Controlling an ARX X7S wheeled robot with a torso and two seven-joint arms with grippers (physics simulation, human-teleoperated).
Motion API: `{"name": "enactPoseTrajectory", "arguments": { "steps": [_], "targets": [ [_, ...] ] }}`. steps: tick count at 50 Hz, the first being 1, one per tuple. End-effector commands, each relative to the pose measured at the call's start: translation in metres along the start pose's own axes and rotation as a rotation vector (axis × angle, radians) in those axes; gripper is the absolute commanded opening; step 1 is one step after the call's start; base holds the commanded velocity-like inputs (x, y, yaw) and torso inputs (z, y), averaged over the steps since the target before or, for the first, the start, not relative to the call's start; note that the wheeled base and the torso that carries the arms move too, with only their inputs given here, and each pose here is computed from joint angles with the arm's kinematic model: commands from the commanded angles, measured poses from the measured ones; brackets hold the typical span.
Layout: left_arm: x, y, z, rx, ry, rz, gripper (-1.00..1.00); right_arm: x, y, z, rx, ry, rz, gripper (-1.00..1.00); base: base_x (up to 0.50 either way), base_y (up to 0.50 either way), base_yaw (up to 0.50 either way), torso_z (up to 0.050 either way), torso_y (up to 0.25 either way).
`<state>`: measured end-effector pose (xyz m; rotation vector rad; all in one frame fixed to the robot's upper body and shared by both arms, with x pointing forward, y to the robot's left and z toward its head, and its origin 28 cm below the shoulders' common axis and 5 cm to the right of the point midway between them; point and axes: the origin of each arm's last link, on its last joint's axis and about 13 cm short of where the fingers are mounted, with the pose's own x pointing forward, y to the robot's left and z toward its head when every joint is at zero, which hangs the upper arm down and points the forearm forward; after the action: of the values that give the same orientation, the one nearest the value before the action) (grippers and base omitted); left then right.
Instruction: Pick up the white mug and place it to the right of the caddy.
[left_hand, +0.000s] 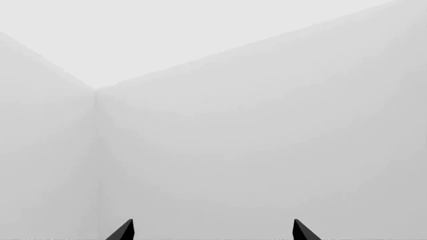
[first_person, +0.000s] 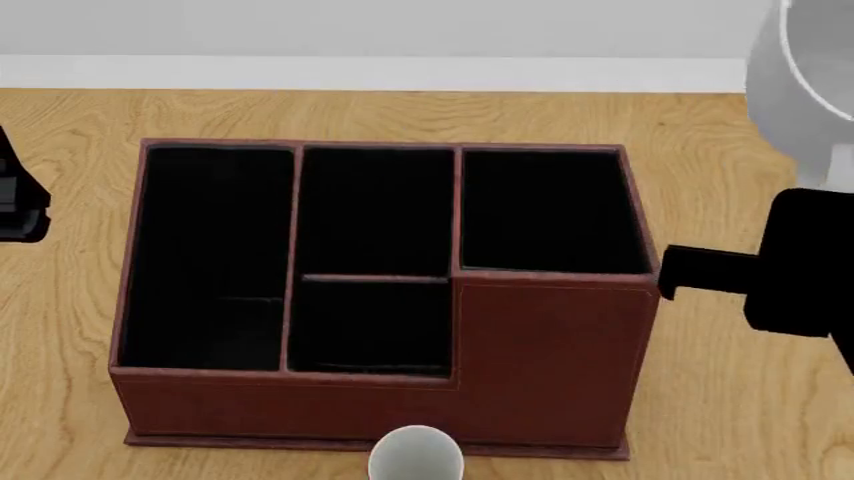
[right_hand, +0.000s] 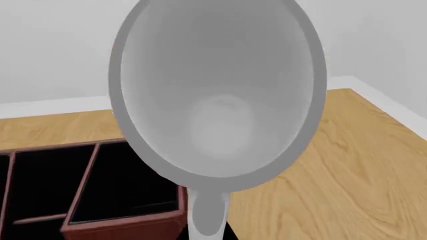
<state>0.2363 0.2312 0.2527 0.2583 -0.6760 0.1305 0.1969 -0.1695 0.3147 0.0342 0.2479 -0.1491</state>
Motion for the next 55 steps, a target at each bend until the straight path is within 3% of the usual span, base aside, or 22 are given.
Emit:
{"name": "enactPoseTrajectory", "arguments": {
  "steps": [1, 55],
  "targets": [
    [0.000, -0.001, -0.003, -0.002, 0.006, 0.000, 1.00, 0.014, -0.004, -0.011, -0.006, 0.046, -0.022, -1.00, 0.00, 0.00, 0.00, 0.000, 0.000],
    [-0.001, -0.002, -0.011, 0.006, 0.029, 0.000, 1.00, 0.069, -0.001, -0.079, 0.024, 0.291, -0.013, -1.00, 0.00, 0.00, 0.00, 0.000, 0.001]
  ]
}}
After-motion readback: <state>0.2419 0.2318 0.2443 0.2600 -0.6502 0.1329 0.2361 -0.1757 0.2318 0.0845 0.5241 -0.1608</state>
